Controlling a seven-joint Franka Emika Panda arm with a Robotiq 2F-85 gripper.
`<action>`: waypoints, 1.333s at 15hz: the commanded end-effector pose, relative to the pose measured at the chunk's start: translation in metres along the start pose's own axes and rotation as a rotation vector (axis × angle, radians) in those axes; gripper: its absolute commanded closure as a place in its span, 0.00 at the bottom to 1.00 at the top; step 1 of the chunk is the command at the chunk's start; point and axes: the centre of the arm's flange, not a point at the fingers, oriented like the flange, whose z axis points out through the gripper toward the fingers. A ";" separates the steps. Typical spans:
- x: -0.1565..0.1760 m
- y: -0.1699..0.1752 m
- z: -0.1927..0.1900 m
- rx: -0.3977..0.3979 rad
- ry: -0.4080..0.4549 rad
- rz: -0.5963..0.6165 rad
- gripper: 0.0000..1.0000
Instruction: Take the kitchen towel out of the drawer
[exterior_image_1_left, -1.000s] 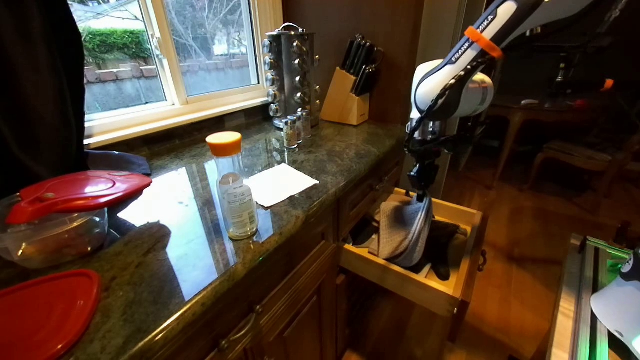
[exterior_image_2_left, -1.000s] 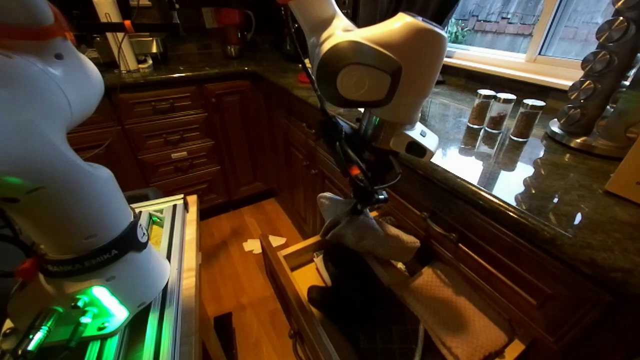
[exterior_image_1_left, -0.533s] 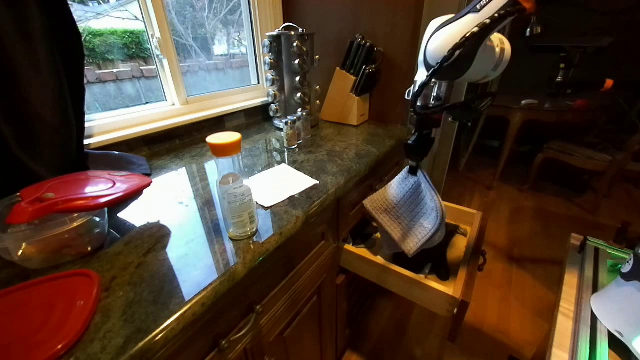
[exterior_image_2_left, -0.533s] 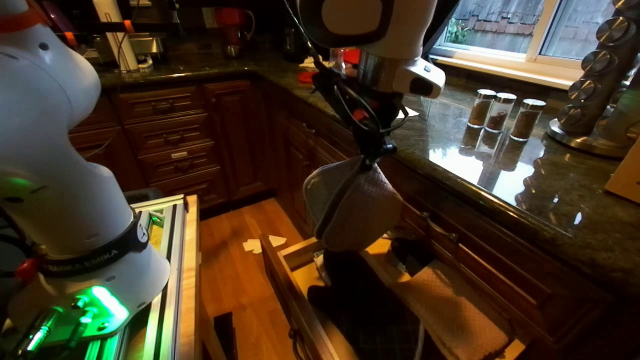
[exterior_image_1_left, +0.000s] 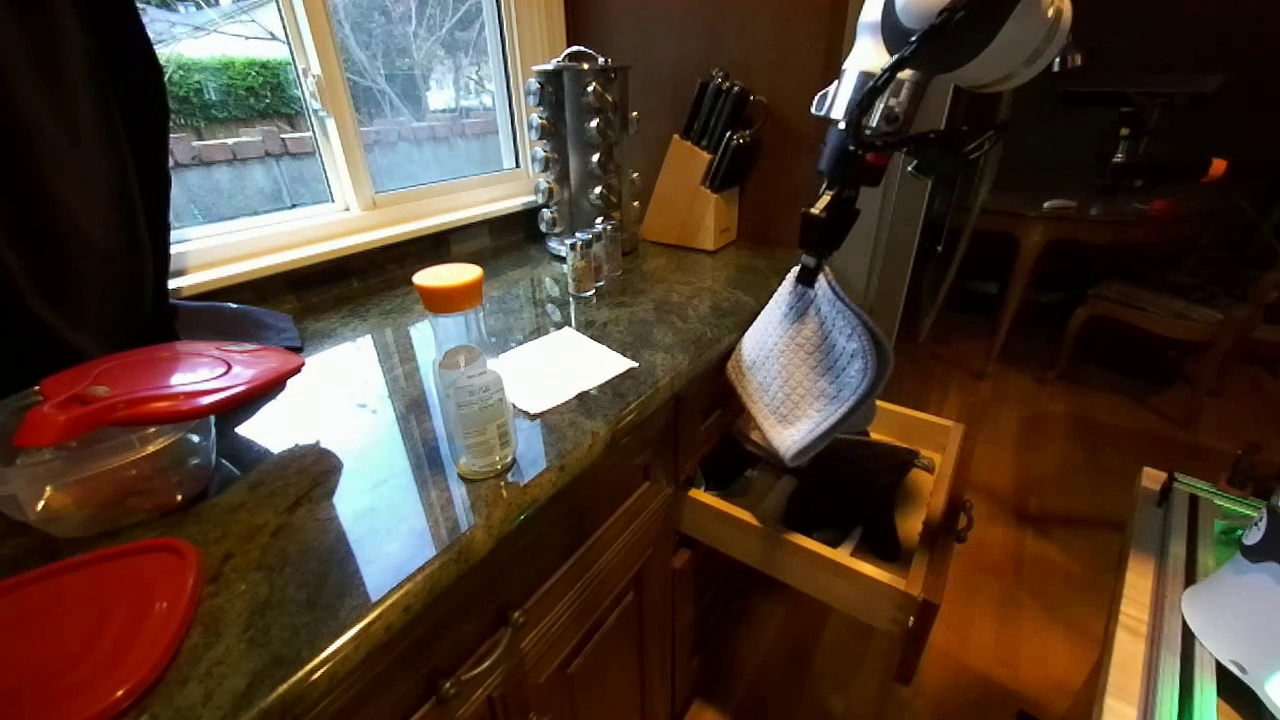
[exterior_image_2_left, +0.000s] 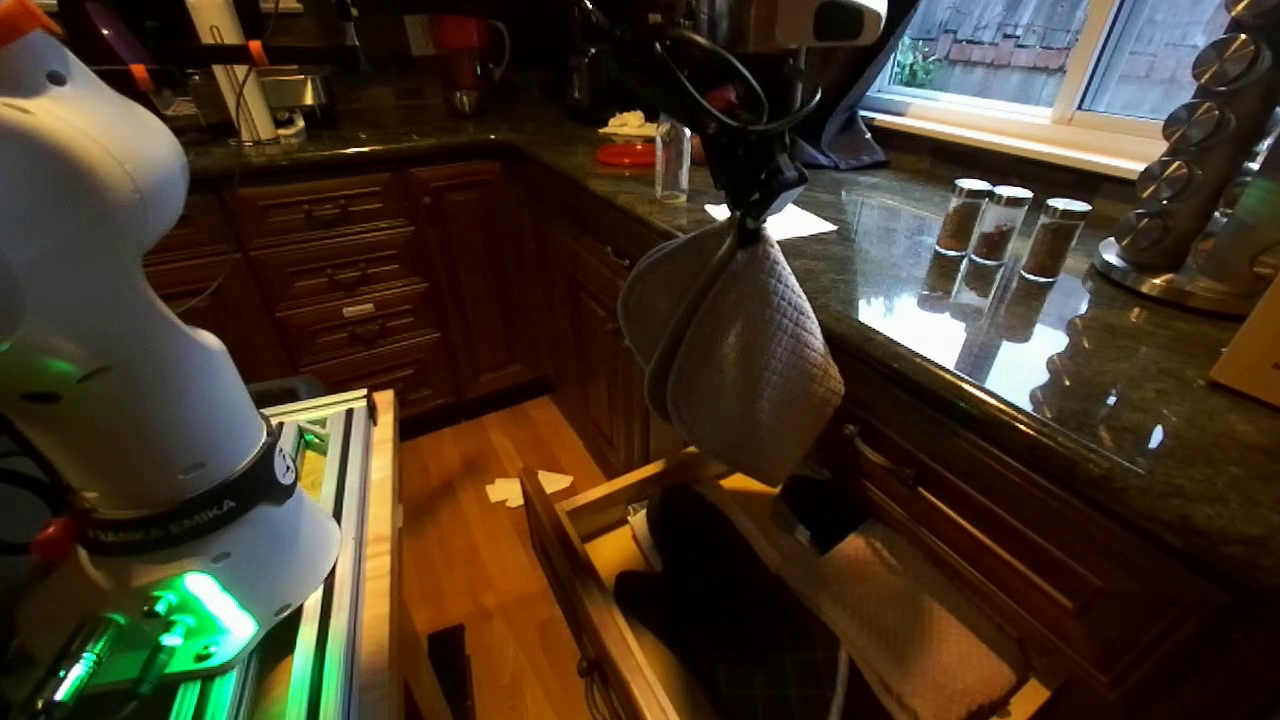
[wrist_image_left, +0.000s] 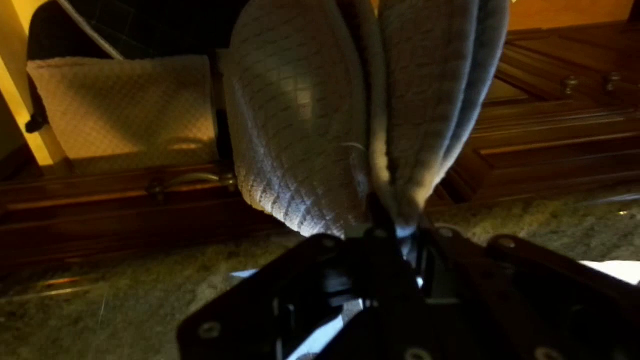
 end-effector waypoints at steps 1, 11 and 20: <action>-0.004 -0.009 -0.044 0.033 0.073 -0.046 0.97; 0.008 -0.011 -0.063 0.020 0.138 -0.058 0.97; 0.091 -0.110 -0.135 -0.055 0.339 -0.323 0.97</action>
